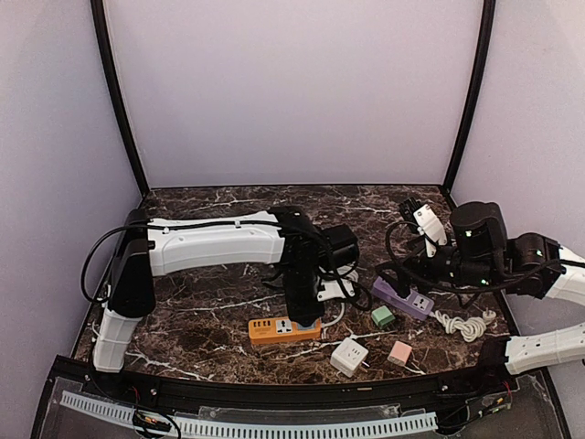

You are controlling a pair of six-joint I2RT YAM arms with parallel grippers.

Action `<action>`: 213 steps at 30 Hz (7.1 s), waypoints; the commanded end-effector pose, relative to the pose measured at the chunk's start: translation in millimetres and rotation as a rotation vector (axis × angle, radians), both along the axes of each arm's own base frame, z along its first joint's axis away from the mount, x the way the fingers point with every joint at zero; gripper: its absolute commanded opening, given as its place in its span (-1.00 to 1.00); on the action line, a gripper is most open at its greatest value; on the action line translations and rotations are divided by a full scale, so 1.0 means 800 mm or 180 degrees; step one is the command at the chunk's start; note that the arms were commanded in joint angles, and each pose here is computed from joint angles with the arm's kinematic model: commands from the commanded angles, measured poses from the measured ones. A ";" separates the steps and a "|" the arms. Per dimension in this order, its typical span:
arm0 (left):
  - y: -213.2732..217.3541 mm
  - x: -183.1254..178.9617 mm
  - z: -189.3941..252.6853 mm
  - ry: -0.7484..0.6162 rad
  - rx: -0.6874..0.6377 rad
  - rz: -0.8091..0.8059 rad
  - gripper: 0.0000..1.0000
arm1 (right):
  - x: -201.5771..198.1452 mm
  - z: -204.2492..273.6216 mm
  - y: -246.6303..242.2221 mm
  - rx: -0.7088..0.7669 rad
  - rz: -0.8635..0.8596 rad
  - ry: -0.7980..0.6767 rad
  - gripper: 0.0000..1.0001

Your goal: Insert the plug

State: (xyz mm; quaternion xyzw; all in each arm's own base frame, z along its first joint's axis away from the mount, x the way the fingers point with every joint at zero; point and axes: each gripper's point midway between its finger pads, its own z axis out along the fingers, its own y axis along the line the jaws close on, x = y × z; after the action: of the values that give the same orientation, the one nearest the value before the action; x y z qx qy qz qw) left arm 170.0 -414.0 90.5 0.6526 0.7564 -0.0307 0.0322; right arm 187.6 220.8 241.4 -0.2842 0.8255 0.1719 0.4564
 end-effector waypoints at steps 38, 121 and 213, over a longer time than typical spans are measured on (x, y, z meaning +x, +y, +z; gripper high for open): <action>0.029 0.026 -0.050 -0.0294 0.0529 0.0291 -0.98 | 0.000 0.004 -0.002 0.0112 -0.0059 0.0022 0.96; 0.138 0.155 0.111 -0.0596 -0.0461 0.2359 0.94 | 0.005 -0.026 0.020 0.0097 -0.0076 0.0297 0.97; 0.208 0.081 0.134 0.0609 -0.1868 0.3687 0.67 | -0.141 -0.236 0.102 -0.0679 0.0805 0.1090 -0.12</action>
State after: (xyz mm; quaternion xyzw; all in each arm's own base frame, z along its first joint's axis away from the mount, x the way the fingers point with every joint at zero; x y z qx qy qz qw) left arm 234.1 -240.7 186.5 0.0994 0.9505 -0.2535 0.1496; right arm 77.3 291.3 42.7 -0.3934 0.8715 0.1690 0.2391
